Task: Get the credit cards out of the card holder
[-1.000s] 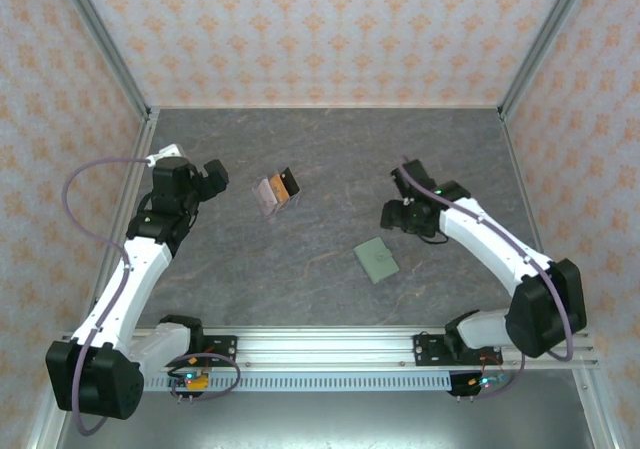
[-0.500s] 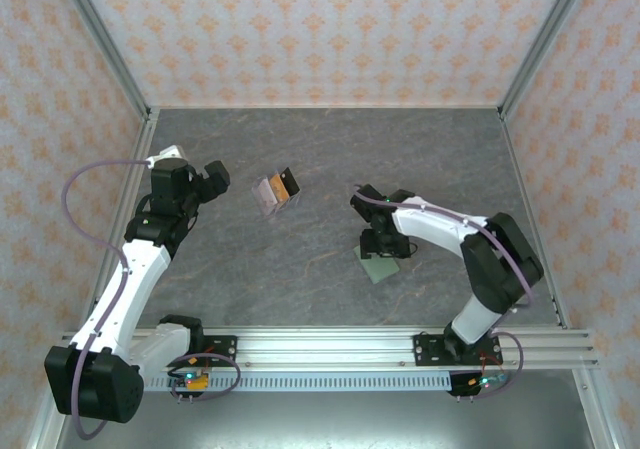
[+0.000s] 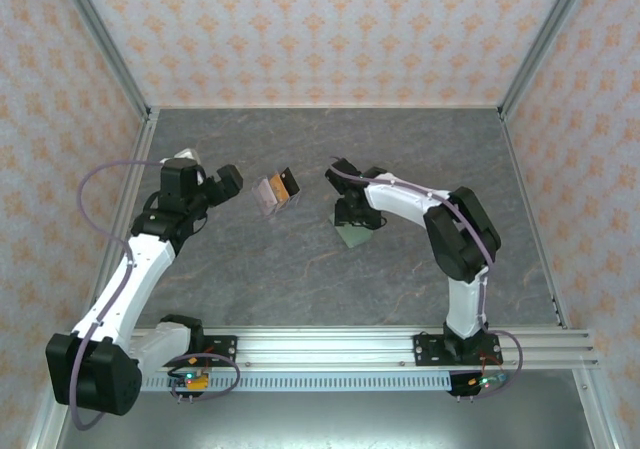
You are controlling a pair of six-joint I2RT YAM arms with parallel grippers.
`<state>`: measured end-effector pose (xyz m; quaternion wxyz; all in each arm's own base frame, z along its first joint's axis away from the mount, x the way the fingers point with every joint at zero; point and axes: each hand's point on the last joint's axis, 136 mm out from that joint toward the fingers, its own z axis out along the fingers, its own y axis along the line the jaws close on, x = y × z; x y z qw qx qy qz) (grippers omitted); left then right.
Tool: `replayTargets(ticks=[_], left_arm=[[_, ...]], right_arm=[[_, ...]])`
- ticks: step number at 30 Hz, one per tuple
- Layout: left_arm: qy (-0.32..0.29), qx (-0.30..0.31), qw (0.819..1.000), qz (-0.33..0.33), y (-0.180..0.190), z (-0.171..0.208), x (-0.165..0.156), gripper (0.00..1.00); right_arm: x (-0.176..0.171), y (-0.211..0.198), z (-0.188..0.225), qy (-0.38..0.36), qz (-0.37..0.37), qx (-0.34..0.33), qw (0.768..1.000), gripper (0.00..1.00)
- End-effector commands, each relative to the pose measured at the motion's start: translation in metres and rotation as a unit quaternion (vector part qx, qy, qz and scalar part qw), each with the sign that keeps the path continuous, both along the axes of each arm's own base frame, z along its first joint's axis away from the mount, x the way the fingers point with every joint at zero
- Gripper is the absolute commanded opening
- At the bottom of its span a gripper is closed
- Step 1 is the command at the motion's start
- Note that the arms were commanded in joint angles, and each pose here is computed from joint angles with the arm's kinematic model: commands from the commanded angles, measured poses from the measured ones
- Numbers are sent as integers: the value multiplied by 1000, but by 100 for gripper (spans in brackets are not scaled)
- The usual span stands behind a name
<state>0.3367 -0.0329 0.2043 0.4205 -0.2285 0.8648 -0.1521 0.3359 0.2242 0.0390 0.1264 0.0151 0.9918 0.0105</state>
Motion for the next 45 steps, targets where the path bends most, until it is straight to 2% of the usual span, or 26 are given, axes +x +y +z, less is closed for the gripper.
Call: replayTargets(ticks=[1,6,9,12,17,20,25,33,39,45], left_arm=[[19,-56,998,-23,-25,-13,0,100],[44,-96,993,-61,-60,-30,1,100],[61,-125,987,-78,-82,-40,4,100],[68,-148,982,-93,-105,-47,6,99],[84,-163,976,-118,-142,-59,7,94],[96,-178,971,-126,-160,-69,6,90],[120,-191,961,-157,-192,-84,4,85],[149,-207,950,-178,-220,-109,6,74],[168,-213,943,-190,-234,-123,7,66],[187,-210,943,-178,-233,-136,6,61]], right_arm=[[12,3,17,-31,-12,12,999,70],[-7,3,37,-34,4,92,995,70],[-11,-8,40,-41,-11,127,991,67],[-10,-20,31,-29,-23,131,991,57],[-10,-19,13,8,-5,124,992,47],[-11,-21,5,19,-5,114,993,37],[-22,-22,-4,30,-19,124,992,30],[-45,15,0,61,2,194,979,27],[-24,6,35,-3,0,185,983,29],[-12,-6,22,-2,-8,137,991,29]])
